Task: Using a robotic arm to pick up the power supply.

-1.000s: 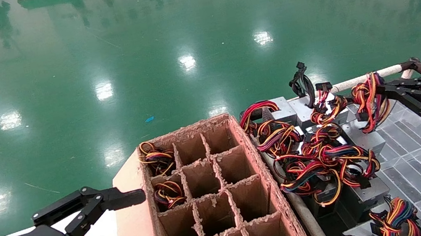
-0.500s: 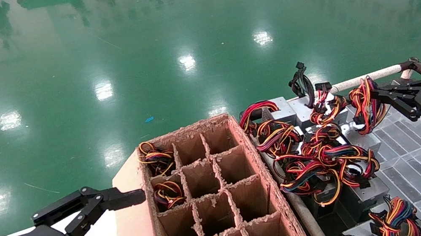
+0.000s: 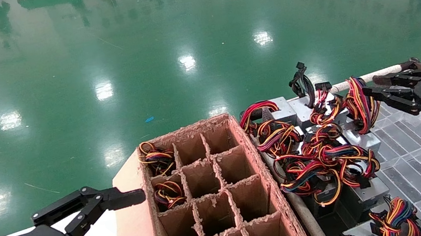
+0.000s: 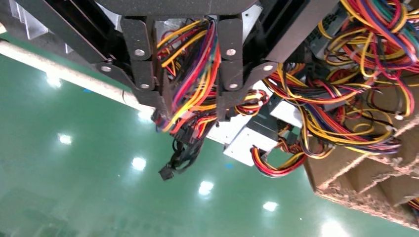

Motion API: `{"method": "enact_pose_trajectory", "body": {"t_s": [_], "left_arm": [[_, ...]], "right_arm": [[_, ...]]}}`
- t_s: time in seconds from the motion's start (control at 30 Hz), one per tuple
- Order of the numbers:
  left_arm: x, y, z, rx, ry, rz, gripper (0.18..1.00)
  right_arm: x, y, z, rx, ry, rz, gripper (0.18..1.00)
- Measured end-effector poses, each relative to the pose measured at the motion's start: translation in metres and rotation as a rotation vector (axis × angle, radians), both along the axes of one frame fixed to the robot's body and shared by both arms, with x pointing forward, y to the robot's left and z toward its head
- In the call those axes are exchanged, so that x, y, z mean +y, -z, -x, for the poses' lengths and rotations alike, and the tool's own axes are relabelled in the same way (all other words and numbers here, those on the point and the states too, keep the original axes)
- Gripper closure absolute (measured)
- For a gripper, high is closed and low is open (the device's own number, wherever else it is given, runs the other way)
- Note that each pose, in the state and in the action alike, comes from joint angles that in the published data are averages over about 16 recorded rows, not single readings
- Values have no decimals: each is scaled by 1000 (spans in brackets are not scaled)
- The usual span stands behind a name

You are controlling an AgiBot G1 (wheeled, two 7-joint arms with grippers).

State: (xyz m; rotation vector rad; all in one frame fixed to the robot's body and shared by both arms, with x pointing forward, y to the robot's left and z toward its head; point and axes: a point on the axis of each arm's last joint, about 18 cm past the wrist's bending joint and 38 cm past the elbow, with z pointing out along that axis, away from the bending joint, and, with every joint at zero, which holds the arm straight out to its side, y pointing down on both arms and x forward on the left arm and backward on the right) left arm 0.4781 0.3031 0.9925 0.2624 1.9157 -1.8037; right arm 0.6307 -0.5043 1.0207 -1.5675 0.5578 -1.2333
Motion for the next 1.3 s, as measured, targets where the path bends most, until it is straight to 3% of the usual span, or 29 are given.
{"method": "enact_pose_trajectory", "body": {"t_s": [0.33, 0.7, 0.9, 1.3], "left_arm": [[0, 0, 0, 0, 0, 0, 184], [0, 0, 0, 0, 0, 0, 184], [0, 0, 0, 0, 0, 0, 184], [0, 0, 0, 0, 0, 0, 184]], "right_arm": [[8, -11, 6, -23, -50, -3, 638], [42, -11, 11, -49, -194, -9, 377], [64, -10, 19, -59, -286, -12, 282], [95, -6, 35, -67, -417, -11, 198]]}}
